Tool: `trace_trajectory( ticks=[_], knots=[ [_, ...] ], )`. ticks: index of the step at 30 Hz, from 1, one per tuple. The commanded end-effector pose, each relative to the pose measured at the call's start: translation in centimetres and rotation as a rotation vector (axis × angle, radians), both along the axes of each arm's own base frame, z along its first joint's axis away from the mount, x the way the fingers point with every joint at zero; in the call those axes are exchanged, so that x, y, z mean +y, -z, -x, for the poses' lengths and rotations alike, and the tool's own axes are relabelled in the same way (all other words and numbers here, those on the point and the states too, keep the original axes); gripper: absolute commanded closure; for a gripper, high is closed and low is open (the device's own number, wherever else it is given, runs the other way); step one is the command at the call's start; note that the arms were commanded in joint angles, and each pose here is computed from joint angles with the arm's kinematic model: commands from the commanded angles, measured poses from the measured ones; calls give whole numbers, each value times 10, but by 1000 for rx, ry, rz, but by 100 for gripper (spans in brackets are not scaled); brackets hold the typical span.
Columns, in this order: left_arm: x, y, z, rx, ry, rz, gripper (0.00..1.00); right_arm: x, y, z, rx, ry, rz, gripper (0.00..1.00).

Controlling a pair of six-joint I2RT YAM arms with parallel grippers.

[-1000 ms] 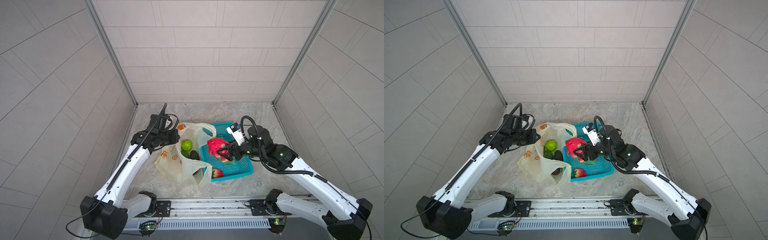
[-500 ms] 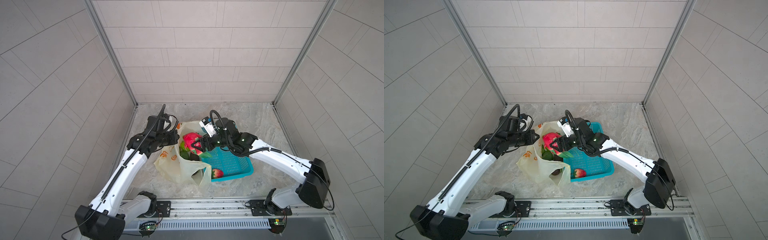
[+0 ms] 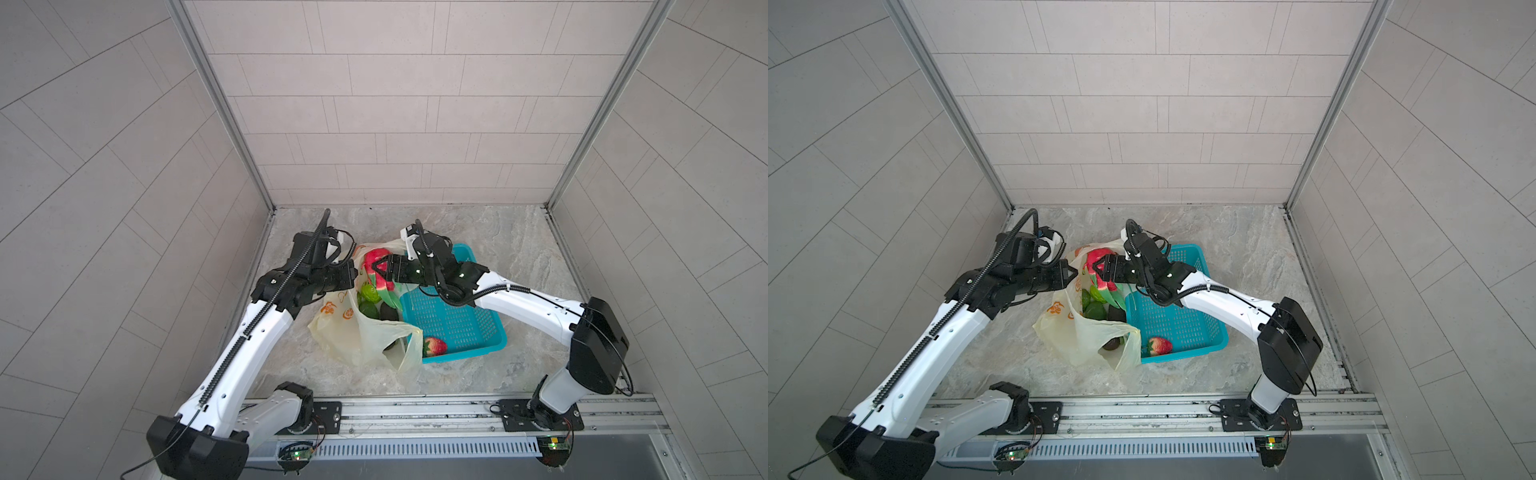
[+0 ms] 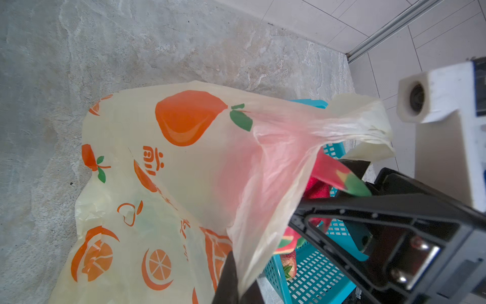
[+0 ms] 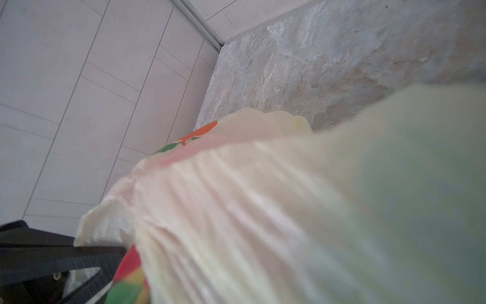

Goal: Place the fruits into the plastic bag
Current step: Place the fruit in the plastic bag.

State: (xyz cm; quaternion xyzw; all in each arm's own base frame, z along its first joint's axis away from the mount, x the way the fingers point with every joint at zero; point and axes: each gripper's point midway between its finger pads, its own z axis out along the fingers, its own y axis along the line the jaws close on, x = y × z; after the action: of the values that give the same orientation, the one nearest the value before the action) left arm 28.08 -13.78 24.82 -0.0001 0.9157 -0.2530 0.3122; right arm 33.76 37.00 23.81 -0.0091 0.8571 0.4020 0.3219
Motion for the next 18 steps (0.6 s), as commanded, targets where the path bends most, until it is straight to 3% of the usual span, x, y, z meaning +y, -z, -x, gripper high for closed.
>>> trace_trajectory(
  ticks=[1, 6, 11, 18],
  knots=[
    [-1, -12, -4, -34, 10, -10, 100, 6, -38, -13, 27, 120, -192, 97],
    [-1, -22, -8, -58, -2, -2, 100, 23, -18, -10, 131, 174, -242, 95],
    [5, -31, -5, -59, -13, -31, 100, 46, -4, -7, 133, 147, -226, 90],
    [9, -35, -6, -66, -36, -49, 100, 70, 12, 12, 182, -24, -121, 34]
  ],
)
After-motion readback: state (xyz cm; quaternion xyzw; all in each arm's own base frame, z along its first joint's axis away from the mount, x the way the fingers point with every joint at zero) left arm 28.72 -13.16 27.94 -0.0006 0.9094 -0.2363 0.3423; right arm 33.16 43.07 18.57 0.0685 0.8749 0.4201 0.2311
